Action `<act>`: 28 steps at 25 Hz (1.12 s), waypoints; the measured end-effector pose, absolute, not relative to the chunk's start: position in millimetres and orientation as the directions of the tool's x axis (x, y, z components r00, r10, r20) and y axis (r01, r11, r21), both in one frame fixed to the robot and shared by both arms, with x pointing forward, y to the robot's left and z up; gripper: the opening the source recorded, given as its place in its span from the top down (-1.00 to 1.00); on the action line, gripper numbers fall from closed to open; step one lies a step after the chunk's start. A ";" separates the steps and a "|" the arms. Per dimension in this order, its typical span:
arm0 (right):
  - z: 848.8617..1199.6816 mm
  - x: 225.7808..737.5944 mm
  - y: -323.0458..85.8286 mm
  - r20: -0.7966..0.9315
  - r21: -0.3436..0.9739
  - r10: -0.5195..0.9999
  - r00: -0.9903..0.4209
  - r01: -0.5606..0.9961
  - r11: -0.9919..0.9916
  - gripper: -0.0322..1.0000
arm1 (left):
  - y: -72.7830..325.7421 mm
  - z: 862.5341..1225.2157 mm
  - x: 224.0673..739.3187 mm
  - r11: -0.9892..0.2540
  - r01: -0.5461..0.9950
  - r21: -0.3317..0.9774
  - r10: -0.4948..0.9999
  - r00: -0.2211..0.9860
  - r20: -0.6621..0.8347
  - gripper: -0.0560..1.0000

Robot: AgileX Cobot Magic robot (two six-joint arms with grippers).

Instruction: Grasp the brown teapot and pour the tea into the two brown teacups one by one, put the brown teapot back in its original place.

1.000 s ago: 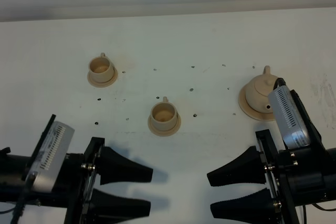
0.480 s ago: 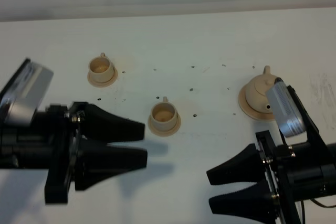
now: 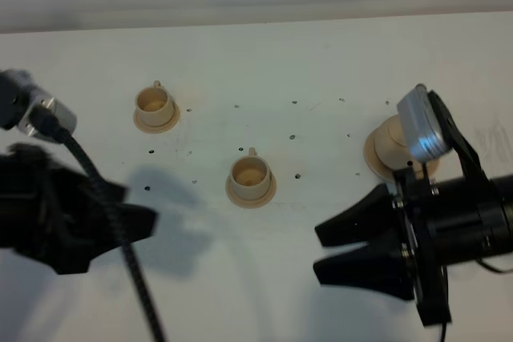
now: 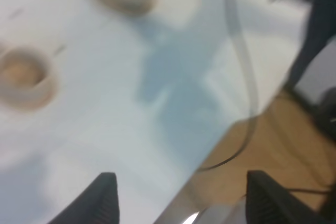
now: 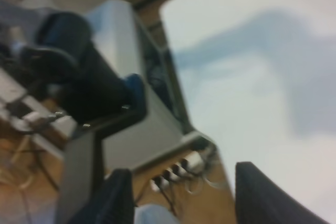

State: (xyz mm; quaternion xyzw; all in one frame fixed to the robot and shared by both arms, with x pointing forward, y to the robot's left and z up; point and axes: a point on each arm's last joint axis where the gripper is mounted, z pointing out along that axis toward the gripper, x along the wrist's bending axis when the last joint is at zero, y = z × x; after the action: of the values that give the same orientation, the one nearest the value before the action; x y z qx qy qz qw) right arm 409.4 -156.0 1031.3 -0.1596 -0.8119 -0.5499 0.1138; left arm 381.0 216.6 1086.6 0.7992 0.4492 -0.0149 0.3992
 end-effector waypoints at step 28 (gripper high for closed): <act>1060.7 458.8 -161.6 0.293 0.842 0.529 -0.797 0.477 0.252 0.04 | 290.2 1041.6 286.3 -0.126 0.795 0.594 0.983 0.182 -0.035 -0.10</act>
State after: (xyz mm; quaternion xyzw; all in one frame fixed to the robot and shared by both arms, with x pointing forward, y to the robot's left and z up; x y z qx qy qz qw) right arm 458.8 -161.6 1060.7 -0.3180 -0.7909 -0.5223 -0.0248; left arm 286.3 290.2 1041.6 0.7266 0.6116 0.1870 0.2511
